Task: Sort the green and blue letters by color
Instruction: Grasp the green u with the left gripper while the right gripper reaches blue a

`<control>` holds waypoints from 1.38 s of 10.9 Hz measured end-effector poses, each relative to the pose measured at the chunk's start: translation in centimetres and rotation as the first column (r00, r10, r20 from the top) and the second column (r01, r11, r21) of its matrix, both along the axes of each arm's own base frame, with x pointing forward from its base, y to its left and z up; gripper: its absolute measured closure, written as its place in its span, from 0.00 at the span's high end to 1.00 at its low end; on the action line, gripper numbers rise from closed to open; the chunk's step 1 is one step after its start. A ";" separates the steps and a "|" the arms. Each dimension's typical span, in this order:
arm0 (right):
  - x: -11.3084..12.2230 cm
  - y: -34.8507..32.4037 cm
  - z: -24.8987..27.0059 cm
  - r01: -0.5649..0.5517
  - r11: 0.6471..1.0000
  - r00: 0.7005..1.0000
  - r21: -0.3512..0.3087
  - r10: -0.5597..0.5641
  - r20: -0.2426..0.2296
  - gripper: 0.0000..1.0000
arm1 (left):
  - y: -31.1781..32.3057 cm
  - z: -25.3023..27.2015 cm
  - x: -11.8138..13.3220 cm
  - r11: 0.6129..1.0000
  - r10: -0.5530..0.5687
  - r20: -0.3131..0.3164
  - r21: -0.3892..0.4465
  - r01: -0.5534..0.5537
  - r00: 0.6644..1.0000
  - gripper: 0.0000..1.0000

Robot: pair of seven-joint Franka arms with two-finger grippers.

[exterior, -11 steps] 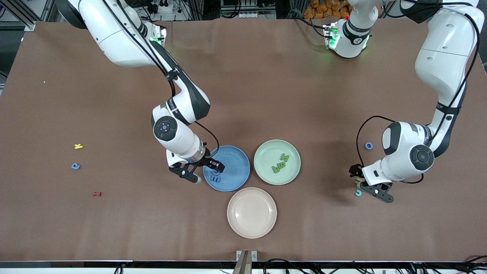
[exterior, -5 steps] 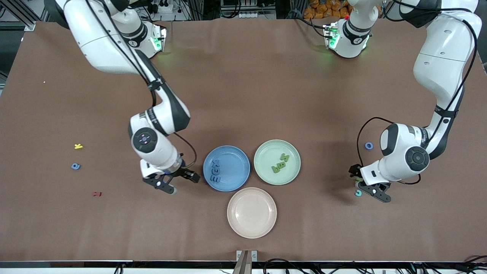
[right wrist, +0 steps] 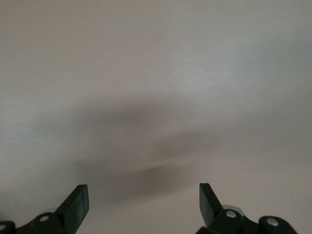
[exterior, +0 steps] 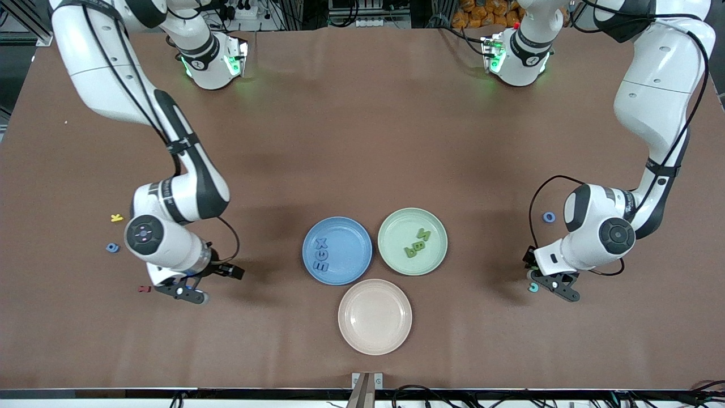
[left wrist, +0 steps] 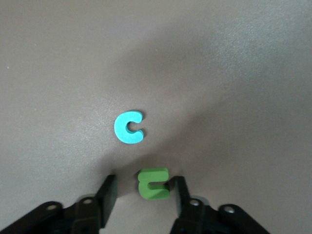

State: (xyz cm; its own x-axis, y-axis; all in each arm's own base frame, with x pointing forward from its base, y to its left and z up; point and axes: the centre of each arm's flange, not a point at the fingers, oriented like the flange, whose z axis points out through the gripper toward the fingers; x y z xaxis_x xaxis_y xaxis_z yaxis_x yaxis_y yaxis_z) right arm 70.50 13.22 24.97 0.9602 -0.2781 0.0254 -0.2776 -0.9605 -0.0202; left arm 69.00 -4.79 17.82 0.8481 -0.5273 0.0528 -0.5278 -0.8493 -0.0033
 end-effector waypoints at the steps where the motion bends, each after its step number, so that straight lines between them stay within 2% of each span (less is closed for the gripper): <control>1: 0.2 -2.2 0.1 -0.025 1.000 1.000 -0.006 0.025 -0.014 1.00 | -0.1 0.1 0.0 1.000 -0.001 0.002 0.000 0.001 1.000 0.41; 2: 0.3 -4.4 0.1 -0.055 0.998 0.998 -0.010 0.055 -0.026 1.00 | -0.2 0.2 0.0 1.000 -0.001 0.002 0.000 0.001 1.000 0.28; 5: -0.8 -12.7 -0.3 -0.148 0.989 0.988 -0.013 0.147 -0.054 1.00 | -0.2 0.3 0.0 0.999 0.034 0.002 0.000 -0.034 0.999 0.27; 8: -3.1 -20.4 -1.2 -0.143 0.989 0.989 -0.028 0.142 -0.029 1.00 | -0.6 1.4 0.3 0.998 0.057 -0.022 0.011 -0.057 0.998 0.27; 11: -6.6 -30.6 -3.6 -0.275 0.961 0.961 -0.041 0.275 -0.009 1.00 | -2.4 5.0 0.9 0.988 0.156 -0.033 0.022 -0.156 0.987 0.27; 12: -7.7 -32.8 -4.3 -0.325 0.945 0.946 -0.048 0.325 0.000 1.00 | -3.9 5.5 0.7 0.982 0.191 -0.031 0.018 -0.191 0.981 0.27; 13: -8.4 -33.8 -4.9 -0.397 0.916 0.918 -0.051 0.397 -0.002 1.00 | -5.6 5.8 0.6 0.971 0.238 -0.030 0.010 -0.238 0.971 0.27; 15: -8.6 -33.9 -5.4 -0.555 0.830 0.832 -0.052 0.555 -0.011 1.00 | -9.3 6.5 0.1 0.950 0.312 -0.034 -0.015 -0.312 0.950 0.27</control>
State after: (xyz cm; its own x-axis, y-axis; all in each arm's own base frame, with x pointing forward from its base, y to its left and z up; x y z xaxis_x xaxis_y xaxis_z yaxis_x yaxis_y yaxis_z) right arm 61.90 -20.66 19.58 0.9524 0.3034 0.0289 0.3025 -0.9526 0.0330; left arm 69.09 -14.08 24.32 0.9714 -0.2353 0.0319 -0.2362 -0.9713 0.0278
